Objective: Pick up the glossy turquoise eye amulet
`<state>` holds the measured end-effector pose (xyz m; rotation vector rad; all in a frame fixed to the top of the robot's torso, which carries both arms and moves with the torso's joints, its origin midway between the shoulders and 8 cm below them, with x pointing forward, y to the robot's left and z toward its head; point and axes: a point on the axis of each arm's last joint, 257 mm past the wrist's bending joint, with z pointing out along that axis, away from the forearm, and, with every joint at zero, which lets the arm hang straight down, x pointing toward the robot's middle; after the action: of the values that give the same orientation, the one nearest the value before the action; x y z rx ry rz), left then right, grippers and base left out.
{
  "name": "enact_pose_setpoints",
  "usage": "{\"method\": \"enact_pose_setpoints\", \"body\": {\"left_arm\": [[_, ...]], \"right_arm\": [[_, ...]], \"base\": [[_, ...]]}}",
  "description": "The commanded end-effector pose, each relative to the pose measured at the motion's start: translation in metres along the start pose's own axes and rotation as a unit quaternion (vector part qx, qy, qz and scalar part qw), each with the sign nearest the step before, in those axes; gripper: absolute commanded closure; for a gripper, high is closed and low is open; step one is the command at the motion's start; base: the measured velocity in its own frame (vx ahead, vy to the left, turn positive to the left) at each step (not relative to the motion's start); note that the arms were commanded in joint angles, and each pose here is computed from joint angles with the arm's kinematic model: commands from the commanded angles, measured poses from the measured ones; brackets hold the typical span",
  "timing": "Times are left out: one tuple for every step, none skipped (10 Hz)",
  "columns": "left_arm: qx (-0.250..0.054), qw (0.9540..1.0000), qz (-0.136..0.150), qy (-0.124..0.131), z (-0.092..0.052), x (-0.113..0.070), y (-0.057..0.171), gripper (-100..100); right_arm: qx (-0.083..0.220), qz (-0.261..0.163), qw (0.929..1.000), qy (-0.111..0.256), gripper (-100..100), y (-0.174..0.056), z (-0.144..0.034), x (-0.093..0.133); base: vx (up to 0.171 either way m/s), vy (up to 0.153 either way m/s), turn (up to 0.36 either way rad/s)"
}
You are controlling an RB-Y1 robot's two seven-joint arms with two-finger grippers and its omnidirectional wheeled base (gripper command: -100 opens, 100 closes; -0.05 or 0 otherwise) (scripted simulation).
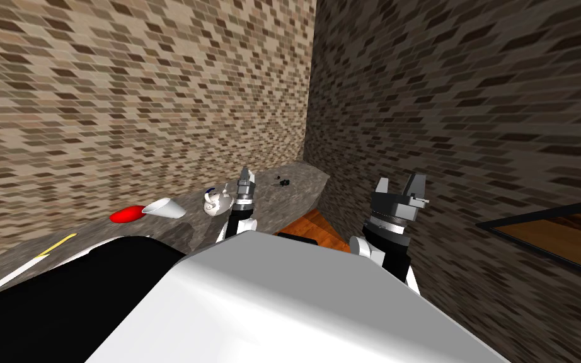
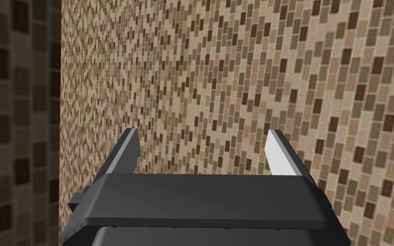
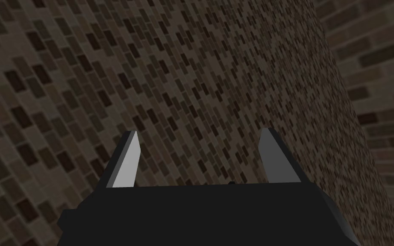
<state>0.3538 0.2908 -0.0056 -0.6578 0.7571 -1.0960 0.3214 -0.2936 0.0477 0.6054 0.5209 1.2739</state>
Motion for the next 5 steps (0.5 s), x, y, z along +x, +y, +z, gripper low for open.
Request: {"method": "enact_pose_setpoints", "body": {"left_arm": [[-0.001, 0.9998, 0.010, 0.017, 0.001, 0.002, 0.005, -100], [-0.003, 0.9996, 0.014, 0.023, 0.001, 0.002, 0.008, -100], [-0.010, 0.9992, 0.022, 0.032, 0.002, 0.000, 0.017, -100], [-0.020, 0.9988, 0.028, 0.036, 0.003, -0.003, 0.030, -100], [-0.027, 0.9985, 0.031, 0.036, 0.004, -0.005, 0.037, -100]], "right_arm": [[0.000, 0.000, 1.0000, 0.000, 0, 0.000, 0.000, 0.000], [0.000, 0.000, 1.0000, 0.000, 0, 0.000, 0.000, 0.000], [0.000, 0.000, 1.0000, 0.000, 0, 0.000, 0.000, 0.000], [0.000, 0.000, 1.0000, 0.000, 0, 0.000, 0.000, 0.000], [0.000, 0.000, 1.0000, 0.000, 0, 0.000, 0.000, 0.000]], "base": [[-0.023, -0.009, 0.017], [-0.040, -0.019, 0.022], [-0.081, -0.022, 0.036], [-0.105, -0.042, 0.038], [-0.105, -0.053, 0.041]]}}
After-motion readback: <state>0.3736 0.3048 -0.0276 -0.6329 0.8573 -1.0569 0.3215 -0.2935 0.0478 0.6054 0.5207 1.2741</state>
